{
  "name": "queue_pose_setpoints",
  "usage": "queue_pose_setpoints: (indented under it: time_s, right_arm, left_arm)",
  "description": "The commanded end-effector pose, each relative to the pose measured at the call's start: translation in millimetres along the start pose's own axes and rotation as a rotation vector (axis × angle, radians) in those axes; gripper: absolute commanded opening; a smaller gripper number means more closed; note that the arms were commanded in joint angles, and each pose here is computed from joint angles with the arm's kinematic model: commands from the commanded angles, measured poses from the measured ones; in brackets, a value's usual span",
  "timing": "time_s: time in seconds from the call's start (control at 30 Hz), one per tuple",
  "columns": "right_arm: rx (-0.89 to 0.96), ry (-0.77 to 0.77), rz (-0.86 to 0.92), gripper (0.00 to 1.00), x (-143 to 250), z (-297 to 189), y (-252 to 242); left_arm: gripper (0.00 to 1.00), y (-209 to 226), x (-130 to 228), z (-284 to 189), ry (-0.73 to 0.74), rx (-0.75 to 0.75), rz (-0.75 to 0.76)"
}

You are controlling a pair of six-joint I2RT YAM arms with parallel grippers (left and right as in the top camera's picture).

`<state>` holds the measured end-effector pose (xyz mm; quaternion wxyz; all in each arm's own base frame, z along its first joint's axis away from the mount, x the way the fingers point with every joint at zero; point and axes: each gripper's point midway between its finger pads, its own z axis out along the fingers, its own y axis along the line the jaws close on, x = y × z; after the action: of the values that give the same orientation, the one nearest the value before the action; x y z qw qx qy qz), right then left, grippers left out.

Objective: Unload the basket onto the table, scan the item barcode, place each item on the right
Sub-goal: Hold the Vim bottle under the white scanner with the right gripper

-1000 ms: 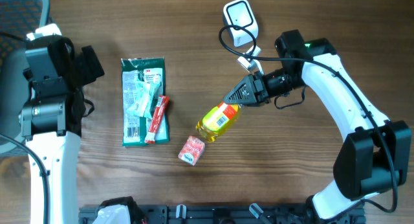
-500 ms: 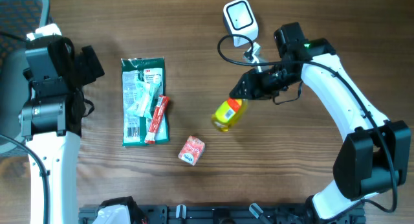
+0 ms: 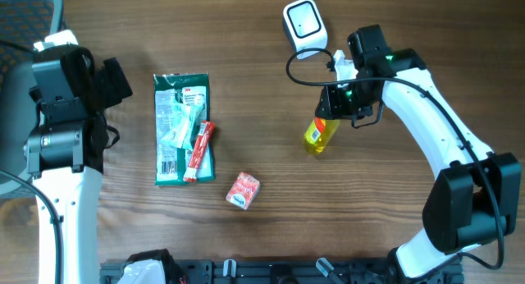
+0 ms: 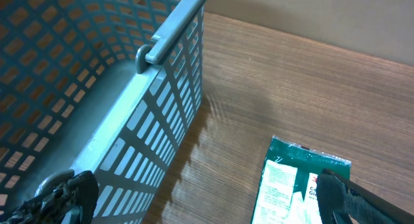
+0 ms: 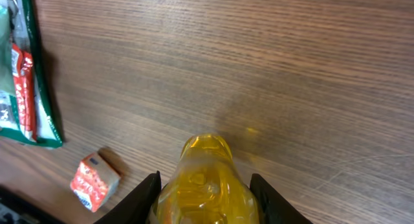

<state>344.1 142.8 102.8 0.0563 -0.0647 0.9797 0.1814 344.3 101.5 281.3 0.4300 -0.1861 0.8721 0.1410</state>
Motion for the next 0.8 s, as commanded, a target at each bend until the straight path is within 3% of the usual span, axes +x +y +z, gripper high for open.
queue_pose_setpoints:
  time_s: [0.0,0.17,0.23,0.4,0.77]
  right_arm:
    - [0.086,-0.052,0.003,0.16,-7.2,-7.6,-11.4]
    - [0.120,-0.093,-0.005,0.14,-16.9,-8.7,-16.8]
    - [0.116,-0.111,-0.011,0.04,-21.5,-9.1,-15.8]
    - [0.111,-0.169,-0.060,0.05,-37.6,-16.7,-11.1]
    - [0.151,-0.393,-0.238,0.04,-89.0,-157.0,37.5]
  left_arm:
    - [1.00,1.1,-1.8,0.0,-0.004,0.001,-0.003]
    - [1.00,1.1,-1.8,0.0,-0.004,0.001,-0.003]
    - [1.00,1.1,-1.8,0.0,-0.004,0.001,-0.003]
    - [1.00,1.1,-1.8,0.0,-0.004,0.001,-0.003]
    - [1.00,1.1,-1.8,0.0,-0.004,0.001,-0.003]
